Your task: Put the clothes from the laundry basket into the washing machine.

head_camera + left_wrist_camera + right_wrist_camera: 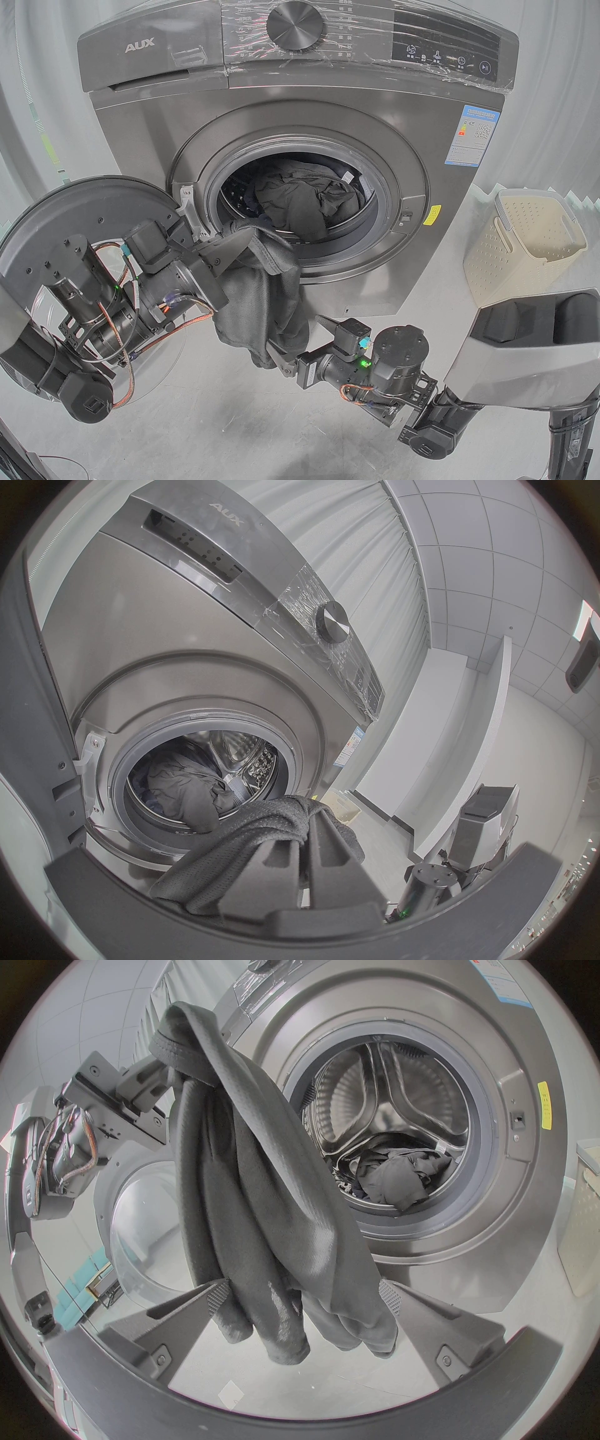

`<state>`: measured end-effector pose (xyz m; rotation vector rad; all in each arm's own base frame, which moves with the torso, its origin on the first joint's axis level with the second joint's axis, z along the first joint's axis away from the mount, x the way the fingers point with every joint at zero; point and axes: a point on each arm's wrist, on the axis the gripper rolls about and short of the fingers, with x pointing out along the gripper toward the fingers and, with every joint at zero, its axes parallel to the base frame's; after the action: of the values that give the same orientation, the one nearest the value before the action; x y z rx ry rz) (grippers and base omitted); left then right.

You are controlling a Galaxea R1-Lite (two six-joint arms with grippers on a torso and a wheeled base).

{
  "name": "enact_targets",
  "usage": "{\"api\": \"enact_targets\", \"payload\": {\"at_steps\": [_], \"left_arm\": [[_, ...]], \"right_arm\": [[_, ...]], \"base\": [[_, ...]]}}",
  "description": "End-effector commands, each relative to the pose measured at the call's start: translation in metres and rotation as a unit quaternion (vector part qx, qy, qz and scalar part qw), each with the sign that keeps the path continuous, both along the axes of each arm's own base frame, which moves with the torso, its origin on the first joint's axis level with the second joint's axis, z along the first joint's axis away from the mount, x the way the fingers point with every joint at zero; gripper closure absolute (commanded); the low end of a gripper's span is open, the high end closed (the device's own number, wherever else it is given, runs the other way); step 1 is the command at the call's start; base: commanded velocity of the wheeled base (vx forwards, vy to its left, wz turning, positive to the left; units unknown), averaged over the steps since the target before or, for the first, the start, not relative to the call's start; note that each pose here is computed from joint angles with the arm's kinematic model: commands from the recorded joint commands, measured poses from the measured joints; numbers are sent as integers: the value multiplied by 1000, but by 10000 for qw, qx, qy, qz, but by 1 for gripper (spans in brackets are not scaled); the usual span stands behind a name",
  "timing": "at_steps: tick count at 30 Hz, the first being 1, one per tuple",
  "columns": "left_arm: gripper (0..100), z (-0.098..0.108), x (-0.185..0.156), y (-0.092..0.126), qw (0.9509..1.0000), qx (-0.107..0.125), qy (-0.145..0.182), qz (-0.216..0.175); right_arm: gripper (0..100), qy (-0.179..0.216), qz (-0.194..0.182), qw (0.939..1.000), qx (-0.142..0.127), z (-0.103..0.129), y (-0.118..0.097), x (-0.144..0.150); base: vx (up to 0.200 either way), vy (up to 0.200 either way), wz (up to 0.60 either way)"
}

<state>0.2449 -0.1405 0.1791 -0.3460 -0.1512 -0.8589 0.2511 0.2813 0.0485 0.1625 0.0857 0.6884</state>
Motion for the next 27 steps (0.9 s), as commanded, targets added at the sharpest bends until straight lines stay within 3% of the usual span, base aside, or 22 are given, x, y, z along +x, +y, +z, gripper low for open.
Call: {"api": "enact_targets", "payload": {"at_steps": [1, 12, 27], "left_arm": [[100, 2, 0, 1, 10000, -17, -25, 5], [100, 12, -3, 2, 9998, -119, -185, 17], [100, 12, -5, 1, 9997, -123, -191, -13]], "right_arm": [[0, 101, -142, 9998, -110, -8, -9, 6], [0, 302, -140, 9988, -368, -35, -5, 9], [0, 3, -93, 9999, -135, -33, 14, 28]], "base": [[0, 0, 0], [0, 0, 0], [0, 0, 0]]}}
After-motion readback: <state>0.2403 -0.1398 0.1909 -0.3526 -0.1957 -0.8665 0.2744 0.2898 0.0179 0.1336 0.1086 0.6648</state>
